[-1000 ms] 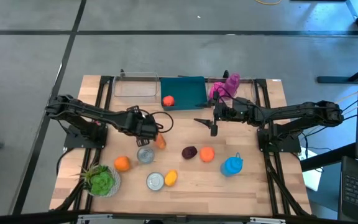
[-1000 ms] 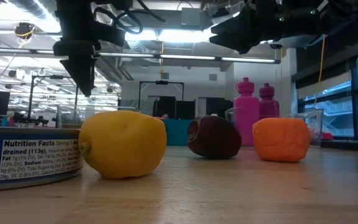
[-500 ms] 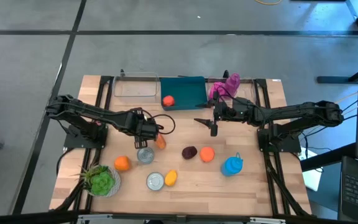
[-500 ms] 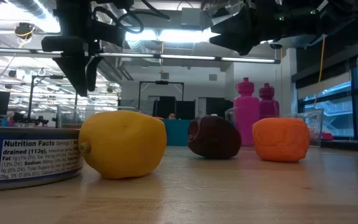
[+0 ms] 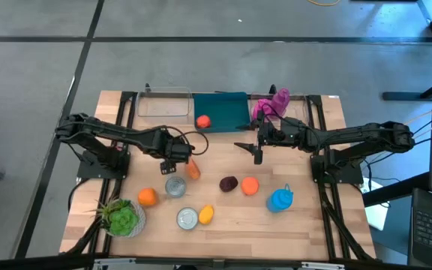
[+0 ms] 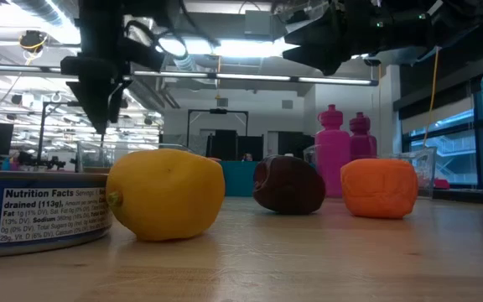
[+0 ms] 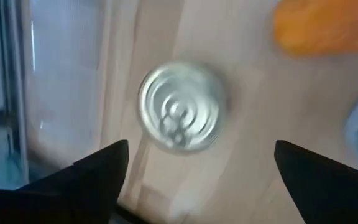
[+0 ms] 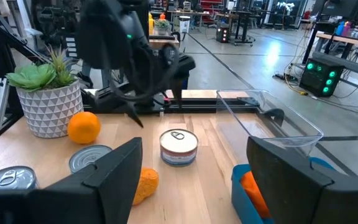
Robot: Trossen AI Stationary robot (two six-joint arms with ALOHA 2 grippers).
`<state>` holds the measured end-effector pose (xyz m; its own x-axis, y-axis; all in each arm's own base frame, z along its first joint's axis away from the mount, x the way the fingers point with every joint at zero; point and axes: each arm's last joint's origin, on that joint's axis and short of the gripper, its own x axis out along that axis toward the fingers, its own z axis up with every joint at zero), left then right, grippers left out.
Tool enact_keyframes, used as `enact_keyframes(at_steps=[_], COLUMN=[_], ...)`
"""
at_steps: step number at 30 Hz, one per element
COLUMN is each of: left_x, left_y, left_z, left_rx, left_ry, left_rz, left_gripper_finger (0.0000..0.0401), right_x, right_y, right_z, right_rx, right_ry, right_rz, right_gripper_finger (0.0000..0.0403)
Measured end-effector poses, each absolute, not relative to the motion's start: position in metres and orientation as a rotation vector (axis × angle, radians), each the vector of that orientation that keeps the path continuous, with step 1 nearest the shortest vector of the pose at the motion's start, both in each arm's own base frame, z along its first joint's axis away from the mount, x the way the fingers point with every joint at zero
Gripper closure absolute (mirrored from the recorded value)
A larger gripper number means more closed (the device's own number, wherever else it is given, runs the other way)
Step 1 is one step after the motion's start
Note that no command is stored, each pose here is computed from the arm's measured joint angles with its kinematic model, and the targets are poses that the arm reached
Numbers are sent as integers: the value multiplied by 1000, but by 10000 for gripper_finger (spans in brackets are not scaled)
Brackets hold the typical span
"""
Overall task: Pick & Place Food Item
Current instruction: Put the top blue pink tuna can into the left transparent bin
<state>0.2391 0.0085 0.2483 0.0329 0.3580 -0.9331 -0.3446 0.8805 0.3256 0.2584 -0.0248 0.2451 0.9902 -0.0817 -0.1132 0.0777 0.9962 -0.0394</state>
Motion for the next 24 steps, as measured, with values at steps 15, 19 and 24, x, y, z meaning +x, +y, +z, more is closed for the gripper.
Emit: enact_keyframes(at_steps=[15,19,24], left_x=[232,237,246], left_y=[35,35,46], left_z=[248,248,249], left_rx=[-30,-60,-139], left_ry=[1504,1449,1348], left_rz=[602,612,614], left_gripper_finger=[4,4,4], right_x=[258,258,258], right_y=[-25,-25,-25], right_z=[245,245,245], right_rx=[-54,-54,-53], right_ry=[116,116,116], right_rz=[-79,-79,-79], right_gripper_finger=[115,115,115])
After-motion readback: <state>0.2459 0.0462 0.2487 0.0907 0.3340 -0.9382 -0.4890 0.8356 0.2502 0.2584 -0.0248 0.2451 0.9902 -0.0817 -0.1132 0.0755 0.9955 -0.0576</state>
